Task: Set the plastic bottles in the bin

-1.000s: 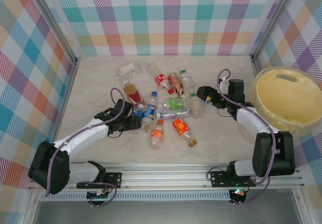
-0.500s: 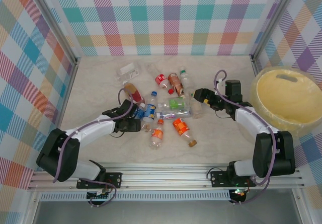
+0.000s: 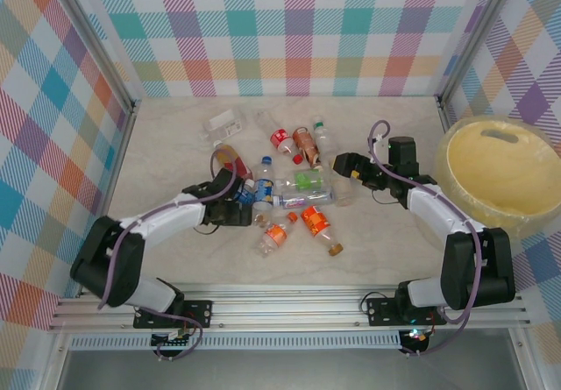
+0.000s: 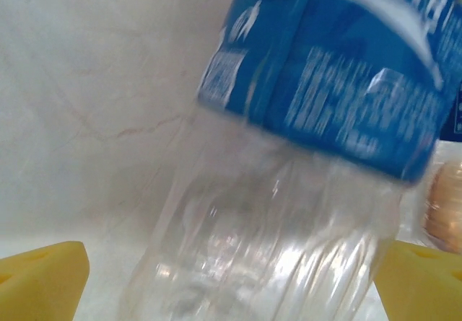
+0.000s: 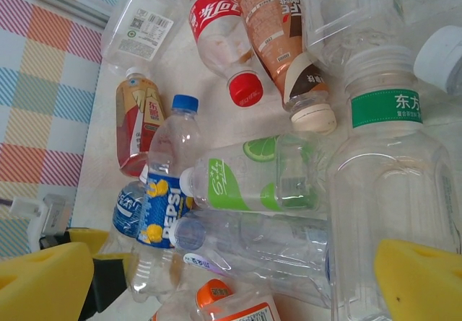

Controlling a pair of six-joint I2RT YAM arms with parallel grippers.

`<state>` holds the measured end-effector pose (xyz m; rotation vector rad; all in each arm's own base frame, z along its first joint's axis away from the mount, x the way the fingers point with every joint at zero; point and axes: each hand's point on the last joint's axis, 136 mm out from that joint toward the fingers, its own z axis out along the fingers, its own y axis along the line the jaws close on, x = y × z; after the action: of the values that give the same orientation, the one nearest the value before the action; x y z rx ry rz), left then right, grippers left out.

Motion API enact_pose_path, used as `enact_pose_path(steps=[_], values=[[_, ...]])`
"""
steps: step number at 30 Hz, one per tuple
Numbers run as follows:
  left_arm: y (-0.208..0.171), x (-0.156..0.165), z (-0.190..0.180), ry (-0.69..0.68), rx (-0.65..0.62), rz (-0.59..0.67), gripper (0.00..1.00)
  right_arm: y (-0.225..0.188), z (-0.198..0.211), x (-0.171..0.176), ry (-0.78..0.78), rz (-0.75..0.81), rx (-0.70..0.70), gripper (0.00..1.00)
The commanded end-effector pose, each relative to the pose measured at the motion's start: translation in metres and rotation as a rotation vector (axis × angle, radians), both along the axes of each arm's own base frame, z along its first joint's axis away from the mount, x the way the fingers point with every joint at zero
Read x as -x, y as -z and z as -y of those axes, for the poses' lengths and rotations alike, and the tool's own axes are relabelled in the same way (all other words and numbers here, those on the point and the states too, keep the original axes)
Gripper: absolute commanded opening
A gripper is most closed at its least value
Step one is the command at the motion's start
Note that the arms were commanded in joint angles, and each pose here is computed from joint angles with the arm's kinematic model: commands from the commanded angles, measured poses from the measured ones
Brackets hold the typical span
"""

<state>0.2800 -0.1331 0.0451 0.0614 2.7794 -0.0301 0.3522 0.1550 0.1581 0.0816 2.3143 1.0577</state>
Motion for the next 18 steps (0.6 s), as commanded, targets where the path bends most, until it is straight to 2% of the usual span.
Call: enact_pose_path(steps=[1,10,18], values=[[0.013,0.001,0.003,0.038,-0.047,-0.095,0.96,-0.018,-0.001,-0.008,-0.011,0.077,0.018,1.00],[0.006,-0.001,0.004,0.045,-0.047,-0.055,0.75,-0.019,-0.001,-0.007,-0.016,0.093,0.029,1.00],[-0.018,0.006,-0.006,0.037,-0.034,0.013,0.61,-0.033,0.002,-0.013,0.009,0.142,0.029,1.00]])
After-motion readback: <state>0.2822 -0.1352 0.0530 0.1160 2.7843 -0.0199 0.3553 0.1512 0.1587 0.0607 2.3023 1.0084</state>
